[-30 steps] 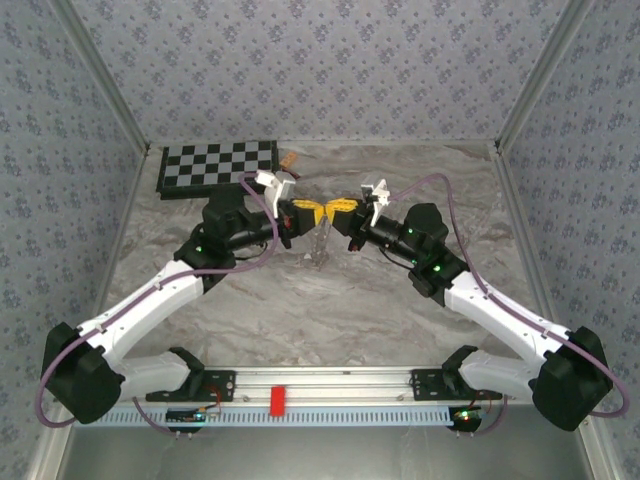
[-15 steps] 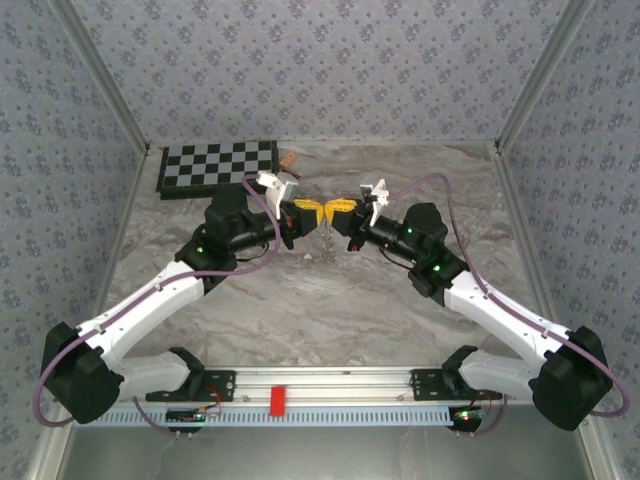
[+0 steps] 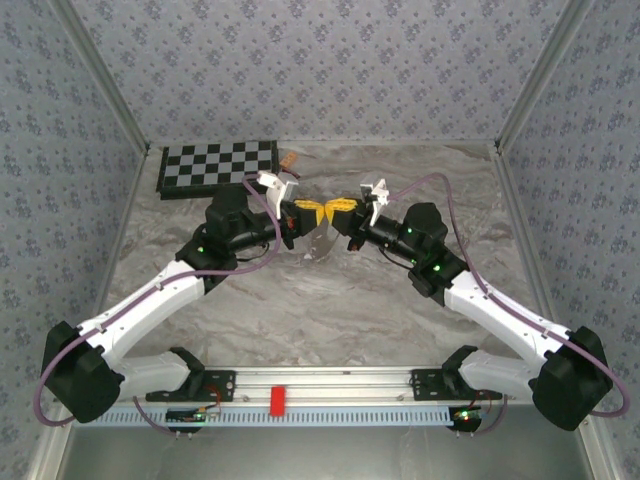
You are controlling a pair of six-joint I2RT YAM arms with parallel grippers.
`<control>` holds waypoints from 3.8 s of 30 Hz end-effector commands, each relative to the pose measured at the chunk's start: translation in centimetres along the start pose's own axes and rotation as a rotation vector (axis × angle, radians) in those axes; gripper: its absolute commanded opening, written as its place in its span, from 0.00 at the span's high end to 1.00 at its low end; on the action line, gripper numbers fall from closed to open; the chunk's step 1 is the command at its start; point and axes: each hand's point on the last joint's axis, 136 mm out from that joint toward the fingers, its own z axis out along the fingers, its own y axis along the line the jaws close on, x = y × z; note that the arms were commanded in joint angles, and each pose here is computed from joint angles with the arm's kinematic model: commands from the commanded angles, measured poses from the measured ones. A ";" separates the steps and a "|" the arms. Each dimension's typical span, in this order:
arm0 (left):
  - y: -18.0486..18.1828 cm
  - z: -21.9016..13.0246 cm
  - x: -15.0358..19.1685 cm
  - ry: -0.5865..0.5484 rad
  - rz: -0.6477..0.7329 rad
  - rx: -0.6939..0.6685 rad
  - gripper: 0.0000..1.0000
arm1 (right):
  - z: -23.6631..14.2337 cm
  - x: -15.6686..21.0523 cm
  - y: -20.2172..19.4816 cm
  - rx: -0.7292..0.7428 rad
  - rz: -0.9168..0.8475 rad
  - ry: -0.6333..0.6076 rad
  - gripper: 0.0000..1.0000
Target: Put the keys on the keyring
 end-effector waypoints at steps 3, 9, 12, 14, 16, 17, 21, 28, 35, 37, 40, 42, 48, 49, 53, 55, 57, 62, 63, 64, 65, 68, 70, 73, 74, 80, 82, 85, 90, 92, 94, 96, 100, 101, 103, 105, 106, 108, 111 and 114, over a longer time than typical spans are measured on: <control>-2.9 -0.4 -1.8 -0.047 0.040 0.087 1.00 | -0.4 -2.1 -0.1 0.044 -0.020 -0.046 0.80; -2.1 -0.4 -1.7 -0.060 0.038 0.048 1.00 | -2.0 -2.3 -1.9 0.121 0.000 -0.069 0.57; -2.1 -0.5 -1.6 -0.058 0.041 0.045 1.00 | -3.0 -2.5 -2.8 0.158 0.016 -0.093 0.50; -2.0 -0.6 -1.6 -0.060 0.042 0.040 1.00 | -3.5 -2.5 -3.2 0.165 0.030 -0.103 0.50; -2.0 -0.6 -1.6 -0.063 0.045 0.039 1.00 | -3.7 -2.4 -3.5 0.155 0.048 -0.105 0.52; -2.0 -0.6 -1.5 -0.062 0.045 0.040 1.00 | -3.6 -2.2 -3.5 0.137 0.059 -0.100 0.53; -2.0 -0.7 -1.4 -0.061 0.049 0.038 1.00 | -3.2 -1.7 -3.4 0.055 0.101 -0.095 0.56; -2.2 -1.0 -1.6 -0.064 0.064 0.042 1.00 | -2.9 -2.0 -3.7 -0.011 0.104 -0.122 0.57; -2.5 -0.8 -1.4 -0.053 0.063 0.062 1.00 | -1.9 -1.7 -2.2 -0.157 0.087 -0.107 0.56; -2.5 -0.8 -1.4 -0.050 0.065 0.063 1.00 | -1.5 -1.6 -1.5 -0.216 0.104 -0.088 0.58; -2.5 -0.7 -1.3 -0.045 0.065 0.063 1.00 | -0.9 -1.5 -0.9 -0.283 0.139 -0.057 0.61; -2.5 -0.7 -1.2 -0.043 0.065 0.064 1.00 | -0.7 -1.5 -0.6 -0.312 0.148 -0.050 0.64; -2.5 -0.7 -1.2 -0.038 0.065 0.065 1.00 | -0.7 -1.4 -0.3 -0.342 0.144 -0.053 0.64; -2.5 -0.7 -1.2 -0.038 0.066 0.065 1.00 | -0.8 -1.4 -0.4 -0.337 0.146 -0.053 0.64; -2.4 -0.7 -1.2 -0.039 0.066 0.064 1.00 | -1.1 -1.4 -1.6 -0.274 0.158 -0.075 0.64; -2.5 -0.7 -1.2 -0.038 0.066 0.067 1.00 | -1.4 -1.6 -1.6 -0.273 0.149 -0.087 0.63; -2.5 -0.7 -1.2 -0.037 0.067 0.065 1.00 | -1.5 -1.6 -1.2 -0.289 0.164 -0.083 0.62; -2.5 -0.6 -1.1 -0.035 0.066 0.067 1.00 | -1.7 -1.8 -0.5 -0.331 0.156 -0.085 0.62; -2.5 -0.6 -1.1 -0.035 0.067 0.069 1.00 | -1.7 -1.7 -0.3 -0.343 0.156 -0.079 0.63; -2.5 -0.6 -1.1 -0.034 0.066 0.070 1.00 | -1.6 -1.8 -0.1 -0.354 0.156 -0.075 0.64; -2.6 -0.7 -1.2 -0.036 0.068 0.072 1.00 | -1.5 -1.6 0.1 -0.367 0.159 -0.065 0.65; -2.6 -0.7 -1.2 -0.034 0.069 0.075 1.00 | -1.2 -1.3 0.2 -0.388 0.169 -0.048 0.70; -2.7 -0.8 -1.3 -0.036 0.072 0.077 1.00 | -1.1 -1.2 0.2 -0.397 0.171 -0.041 0.72; -2.8 -0.7 -1.3 -0.034 0.072 0.080 1.00 | -1.0 -1.0 0.4 -0.418 0.174 -0.025 0.73; -2.8 -0.7 -1.3 -0.034 0.071 0.081 1.00 | -0.9 -0.8 0.5 -0.427 0.177 -0.017 0.73; -2.8 -0.5 -1.3 -0.027 0.068 0.088 1.00 | -0.9 -0.8 1.3 -0.471 0.173 -0.005 0.76; -2.8 -0.5 -1.3 -0.025 0.068 0.088 1.00 | -0.9 -0.9 1.5 -0.481 0.166 -0.007 0.77; -2.7 -0.4 -1.2 -0.022 0.067 0.087 1.00 | -0.9 -0.9 1.9 -0.499 0.164 0.001 0.81; -2.6 -0.4 -1.3 -0.021 0.064 0.089 1.00 | -0.9 -0.6 2.4 -0.518 0.163 0.017 0.87; -2.6 -0.3 -1.3 -0.019 0.060 0.092 1.00 | -0.9 -0.6 2.6 -0.525 0.159 0.016 0.92; -2.5 -0.3 -1.1 -0.016 0.057 0.091 1.00 | -0.9 -0.7 2.8 -0.533 0.153 0.017 1.00; -2.5 -0.3 -1.1 -0.016 0.055 0.089 1.00 | -0.9 -0.5 2.9 -0.530 0.153 0.020 1.00; -2.3 -0.5 -1.4 -0.030 0.044 0.083 1.00 | -0.8 0.0 2.3 -0.474 0.151 0.020 1.00; -2.2 -0.7 -1.5 -0.035 0.039 0.077 1.00 | -0.8 0.1 2.0 -0.447 0.164 0.018 1.00; -1.9 -1.0 -1.8 -0.052 0.027 0.062 0.88 | -1.0 0.5 1.2 -0.368 0.131 -0.001 1.00; -1.4 -1.4 -2.2 -0.078 0.011 0.043 0.70 | -1.3 0.8 0.5 -0.286 0.104 -0.015 1.00; -1.2 -1.6 -2.5 -0.091 0.001 0.035 0.67 | -1.4 0.8 0.0 -0.235 0.089 -0.019 1.00; -0.8 -2.0 -2.8 -0.109 -0.011 0.016 0.66 | -1.8 0.9 -0.5 -0.163 0.051 -0.028 1.00; -0.1 -2.4 -3.0 -0.128 -0.023 -0.018 0.58 | -2.4 1.1 -1.0 -0.073 0.004 -0.051 1.00; 0.3 -2.6 -2.9 -0.137 -0.033 -0.036 0.58 | -3.1 1.2 -1.5 0.015 -0.028 -0.064 1.00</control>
